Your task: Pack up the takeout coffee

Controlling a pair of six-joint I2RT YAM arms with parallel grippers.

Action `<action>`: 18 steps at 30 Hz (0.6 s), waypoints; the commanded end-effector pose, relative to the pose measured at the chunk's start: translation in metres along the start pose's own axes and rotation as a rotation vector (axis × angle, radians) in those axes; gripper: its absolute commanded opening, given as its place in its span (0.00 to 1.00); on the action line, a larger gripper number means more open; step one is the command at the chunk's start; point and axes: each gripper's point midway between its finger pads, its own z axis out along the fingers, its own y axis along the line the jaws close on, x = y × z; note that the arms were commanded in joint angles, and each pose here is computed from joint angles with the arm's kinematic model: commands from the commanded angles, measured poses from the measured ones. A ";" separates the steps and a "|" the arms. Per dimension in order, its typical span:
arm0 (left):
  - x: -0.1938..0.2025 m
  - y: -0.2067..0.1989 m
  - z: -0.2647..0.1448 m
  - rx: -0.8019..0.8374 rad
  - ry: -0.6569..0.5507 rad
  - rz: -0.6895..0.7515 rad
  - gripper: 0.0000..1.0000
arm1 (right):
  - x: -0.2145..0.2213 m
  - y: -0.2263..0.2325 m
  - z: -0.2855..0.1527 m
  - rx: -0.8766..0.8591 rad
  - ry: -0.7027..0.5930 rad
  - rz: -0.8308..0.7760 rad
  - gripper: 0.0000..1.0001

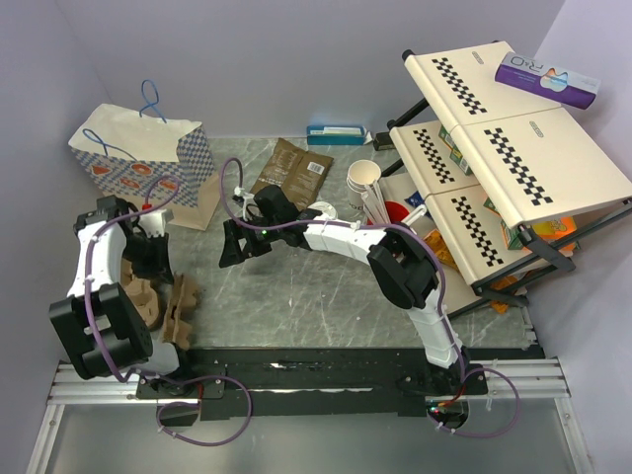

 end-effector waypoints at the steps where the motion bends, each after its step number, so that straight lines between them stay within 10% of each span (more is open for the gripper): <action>1: -0.019 -0.006 -0.025 -0.007 -0.072 0.025 0.01 | -0.018 0.015 -0.014 -0.027 -0.037 -0.020 0.95; 18: -0.078 -0.044 -0.107 0.032 -0.374 0.102 0.01 | -0.058 0.045 -0.062 -0.096 -0.096 -0.180 0.95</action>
